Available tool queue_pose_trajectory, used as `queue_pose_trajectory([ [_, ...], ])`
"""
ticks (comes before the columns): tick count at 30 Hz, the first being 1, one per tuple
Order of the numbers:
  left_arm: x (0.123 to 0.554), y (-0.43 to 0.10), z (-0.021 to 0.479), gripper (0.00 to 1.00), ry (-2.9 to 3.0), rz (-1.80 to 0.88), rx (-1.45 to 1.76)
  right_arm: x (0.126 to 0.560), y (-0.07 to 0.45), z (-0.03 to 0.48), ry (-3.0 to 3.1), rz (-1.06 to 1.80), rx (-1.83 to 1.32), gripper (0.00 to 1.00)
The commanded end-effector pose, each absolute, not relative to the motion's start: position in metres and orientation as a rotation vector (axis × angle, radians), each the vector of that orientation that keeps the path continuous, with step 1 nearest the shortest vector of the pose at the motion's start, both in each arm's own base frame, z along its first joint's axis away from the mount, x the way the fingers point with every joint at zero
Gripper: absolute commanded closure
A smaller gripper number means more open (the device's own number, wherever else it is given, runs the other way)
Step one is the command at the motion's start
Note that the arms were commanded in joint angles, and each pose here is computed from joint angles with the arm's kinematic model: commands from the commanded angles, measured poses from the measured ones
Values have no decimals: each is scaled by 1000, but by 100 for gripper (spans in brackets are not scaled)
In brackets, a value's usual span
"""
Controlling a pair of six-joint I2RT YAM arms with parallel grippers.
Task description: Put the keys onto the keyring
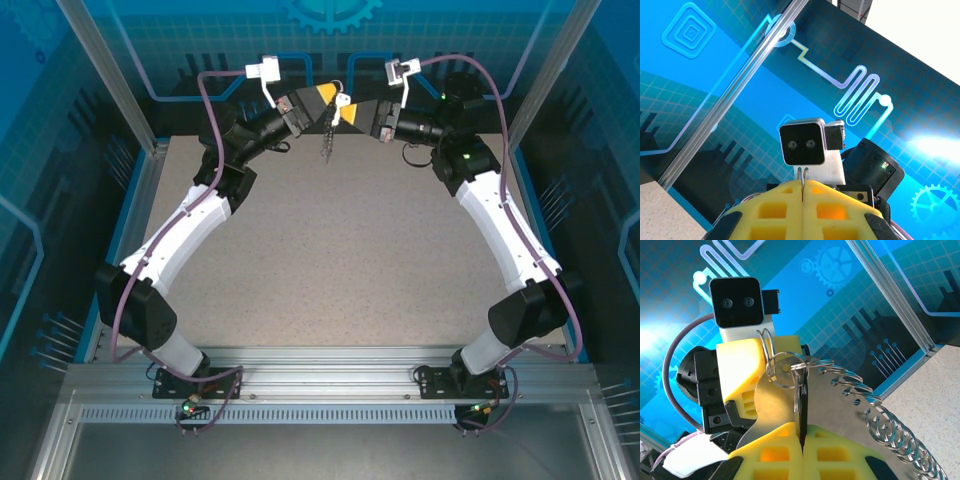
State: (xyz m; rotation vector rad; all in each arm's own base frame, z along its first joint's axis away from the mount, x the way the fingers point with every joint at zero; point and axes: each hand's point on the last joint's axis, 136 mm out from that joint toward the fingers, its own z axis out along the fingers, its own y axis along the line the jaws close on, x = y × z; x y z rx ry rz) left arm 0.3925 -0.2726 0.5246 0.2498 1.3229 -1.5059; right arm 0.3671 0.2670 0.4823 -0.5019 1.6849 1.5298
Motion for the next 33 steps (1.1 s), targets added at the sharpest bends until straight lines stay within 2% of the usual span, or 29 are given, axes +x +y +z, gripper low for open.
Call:
queue_pose_trajectory([
  [1,374,-267,558,100,1217,-1510,312,352,273,481,1695,1527,-546,100],
  [18,372,-267,557,100,1212,-1519,310,336,292,458,1783,1574,-648,100],
  [19,372,-267,557,100,1212,-1519,309,337,289,456,1793,1570,-637,96],
  [21,372,-267,556,100,1214,-1518,310,340,279,455,1807,1545,-601,79],
  [22,372,-267,556,100,1215,-1518,309,342,272,455,1810,1534,-576,76],
  [33,373,-267,555,100,1216,-1519,307,360,204,475,1747,1422,-332,73],
])
